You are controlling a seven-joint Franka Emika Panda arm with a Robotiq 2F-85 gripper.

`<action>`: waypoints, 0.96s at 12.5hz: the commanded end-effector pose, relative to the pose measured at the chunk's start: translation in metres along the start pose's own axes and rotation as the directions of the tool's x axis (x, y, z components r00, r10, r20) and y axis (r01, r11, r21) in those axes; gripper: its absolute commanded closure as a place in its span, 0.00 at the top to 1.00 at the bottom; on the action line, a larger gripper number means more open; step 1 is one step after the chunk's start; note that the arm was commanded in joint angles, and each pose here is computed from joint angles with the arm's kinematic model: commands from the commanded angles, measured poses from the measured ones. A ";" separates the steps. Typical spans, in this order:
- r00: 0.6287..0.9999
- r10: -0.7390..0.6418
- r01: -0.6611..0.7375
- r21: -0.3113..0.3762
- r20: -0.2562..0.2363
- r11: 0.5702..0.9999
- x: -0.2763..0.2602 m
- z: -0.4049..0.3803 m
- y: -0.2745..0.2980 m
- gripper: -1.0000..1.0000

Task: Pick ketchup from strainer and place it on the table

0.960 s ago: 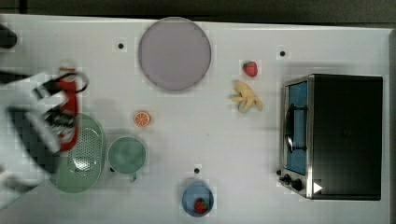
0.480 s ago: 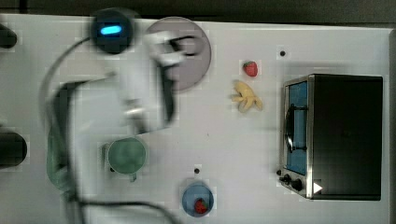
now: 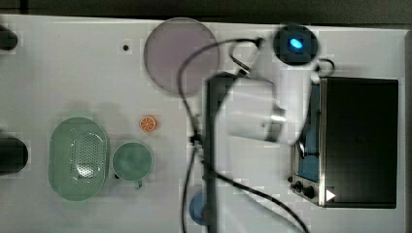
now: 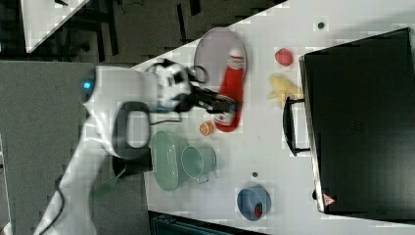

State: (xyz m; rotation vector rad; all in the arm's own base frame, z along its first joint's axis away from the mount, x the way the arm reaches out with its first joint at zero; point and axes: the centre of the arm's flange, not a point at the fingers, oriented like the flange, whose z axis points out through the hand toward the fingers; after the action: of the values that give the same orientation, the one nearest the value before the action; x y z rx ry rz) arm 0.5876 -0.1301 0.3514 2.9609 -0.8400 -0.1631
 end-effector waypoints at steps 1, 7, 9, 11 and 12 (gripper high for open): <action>0.987 -0.159 0.159 -0.002 0.037 0.987 -0.038 0.041 -0.035 0.61; 0.981 -0.191 0.191 0.018 0.020 0.982 -0.082 0.124 -0.051 0.61; 0.979 -0.205 0.204 0.022 0.025 0.979 -0.087 0.143 -0.058 0.74; 0.977 -0.212 0.211 0.026 0.017 0.977 -0.087 0.140 -0.062 0.96; 0.978 -0.211 0.210 0.030 -0.001 0.977 -0.085 0.129 -0.063 1.00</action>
State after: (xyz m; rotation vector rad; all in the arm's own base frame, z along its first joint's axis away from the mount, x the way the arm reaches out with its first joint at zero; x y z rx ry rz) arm 0.5120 -0.0120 0.1803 3.0564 -0.4802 -0.3370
